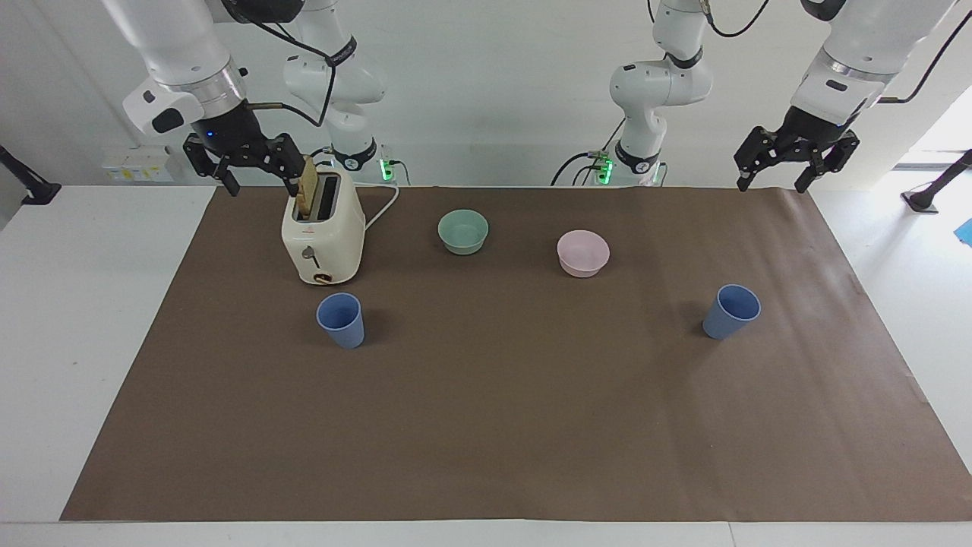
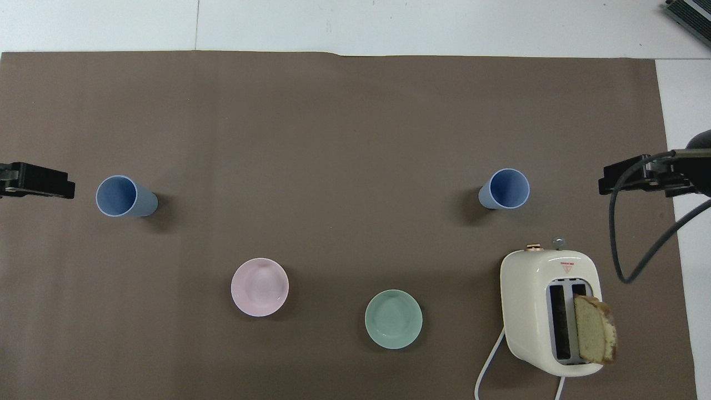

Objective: Stack blue cups with both arms

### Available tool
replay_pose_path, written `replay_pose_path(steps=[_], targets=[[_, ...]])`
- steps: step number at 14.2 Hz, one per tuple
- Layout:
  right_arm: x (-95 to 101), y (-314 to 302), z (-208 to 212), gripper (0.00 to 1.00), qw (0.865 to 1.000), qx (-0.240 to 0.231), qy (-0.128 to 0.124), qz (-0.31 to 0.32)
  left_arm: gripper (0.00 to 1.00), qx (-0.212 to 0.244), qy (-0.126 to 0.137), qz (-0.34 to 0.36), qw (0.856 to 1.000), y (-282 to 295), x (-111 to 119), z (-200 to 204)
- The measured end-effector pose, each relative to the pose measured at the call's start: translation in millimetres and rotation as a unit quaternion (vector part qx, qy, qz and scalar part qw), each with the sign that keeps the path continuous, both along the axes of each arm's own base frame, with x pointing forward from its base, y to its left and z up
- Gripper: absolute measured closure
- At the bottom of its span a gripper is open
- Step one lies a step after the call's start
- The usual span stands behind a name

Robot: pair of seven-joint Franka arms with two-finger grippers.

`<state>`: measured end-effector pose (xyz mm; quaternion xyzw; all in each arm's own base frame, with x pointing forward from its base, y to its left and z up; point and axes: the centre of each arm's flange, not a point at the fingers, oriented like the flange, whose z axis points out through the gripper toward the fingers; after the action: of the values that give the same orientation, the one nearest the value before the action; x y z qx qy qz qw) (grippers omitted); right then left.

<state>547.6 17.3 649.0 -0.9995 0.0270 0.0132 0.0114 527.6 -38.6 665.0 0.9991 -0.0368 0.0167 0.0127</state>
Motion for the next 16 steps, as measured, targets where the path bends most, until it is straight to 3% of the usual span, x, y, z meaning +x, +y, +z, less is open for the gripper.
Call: replay_pose_path(steps=[5,8,10,16], targets=[[0.0,0,0,0.00,1.000,0.000,0.000,0.000,0.00,-0.001,-0.009,0.003,1.000,3,2,1],[0.0,0,0,0.00,1.000,0.000,0.000,0.000,0.00,-0.002,-0.032,0.011,0.999,11,12,-5],[0.0,0,0,0.00,1.000,0.000,0.000,0.000,0.00,-0.003,-0.041,0.020,0.999,20,22,-21],[0.0,0,0,0.00,1.000,0.000,0.000,0.000,0.00,-0.003,-0.035,0.066,0.997,71,46,-95]])
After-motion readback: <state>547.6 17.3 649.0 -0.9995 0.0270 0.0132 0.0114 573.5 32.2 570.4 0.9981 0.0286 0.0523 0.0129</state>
